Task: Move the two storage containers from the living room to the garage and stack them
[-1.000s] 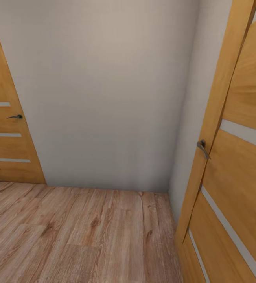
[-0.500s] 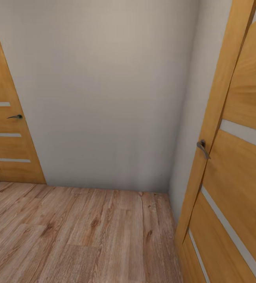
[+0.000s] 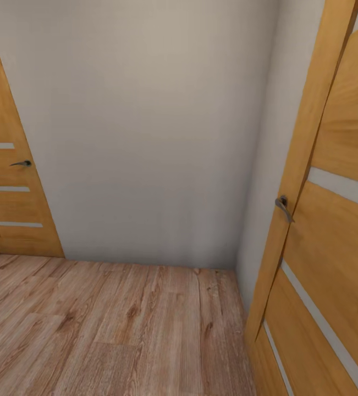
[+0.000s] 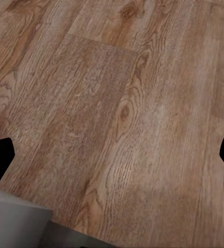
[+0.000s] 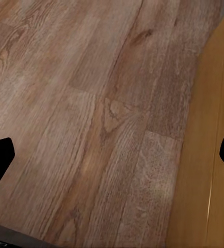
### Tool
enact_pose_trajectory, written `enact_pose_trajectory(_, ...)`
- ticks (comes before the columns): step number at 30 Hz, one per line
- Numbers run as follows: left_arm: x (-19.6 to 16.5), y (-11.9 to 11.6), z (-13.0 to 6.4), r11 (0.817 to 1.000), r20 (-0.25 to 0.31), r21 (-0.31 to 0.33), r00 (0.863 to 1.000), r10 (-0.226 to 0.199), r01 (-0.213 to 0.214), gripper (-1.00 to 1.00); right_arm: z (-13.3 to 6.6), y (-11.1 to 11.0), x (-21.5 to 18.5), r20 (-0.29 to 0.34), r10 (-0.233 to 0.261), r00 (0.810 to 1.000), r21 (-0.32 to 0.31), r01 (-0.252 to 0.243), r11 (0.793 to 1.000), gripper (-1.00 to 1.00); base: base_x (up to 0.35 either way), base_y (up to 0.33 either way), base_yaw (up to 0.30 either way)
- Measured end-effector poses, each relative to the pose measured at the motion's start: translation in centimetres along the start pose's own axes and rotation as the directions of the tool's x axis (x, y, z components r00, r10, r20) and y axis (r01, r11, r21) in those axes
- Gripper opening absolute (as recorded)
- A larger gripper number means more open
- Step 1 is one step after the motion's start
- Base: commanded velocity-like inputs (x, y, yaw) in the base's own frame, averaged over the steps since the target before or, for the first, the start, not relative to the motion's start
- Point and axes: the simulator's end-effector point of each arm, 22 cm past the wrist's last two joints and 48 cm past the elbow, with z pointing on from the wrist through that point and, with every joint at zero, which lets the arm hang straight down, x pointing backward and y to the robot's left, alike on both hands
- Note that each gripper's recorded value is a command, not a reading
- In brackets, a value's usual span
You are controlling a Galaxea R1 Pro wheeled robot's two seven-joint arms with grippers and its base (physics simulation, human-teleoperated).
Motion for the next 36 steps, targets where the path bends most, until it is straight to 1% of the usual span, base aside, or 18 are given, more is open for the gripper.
enact_pose_trajectory(8,0.06,-0.17,-0.04,1.0,-0.002,0.0,1.0,-0.003,0.003,1.0,0.0,0.0,0.08,-0.002,0.0,1.0,0.0,0.0,1.0,1.0,0.013,0.0,0.0)
enact_pose_trajectory(18,0.05,-0.14,-0.04,1.0,-0.001,0.0,1.0,-0.003,0.003,1.0,0.0,0.01,0.07,-0.002,0.0,1.0,0.0,0.0,1.0,1.0,0.195,0.0,0.0)
enact_pose_trajectory(36,0.06,-0.14,-0.03,1.0,-0.002,-0.001,1.0,-0.004,0.004,1.0,-0.01,0.1,0.09,-0.003,-0.002,1.0,-0.004,0.002,1.0,1.0,0.012,0.0,0.0)
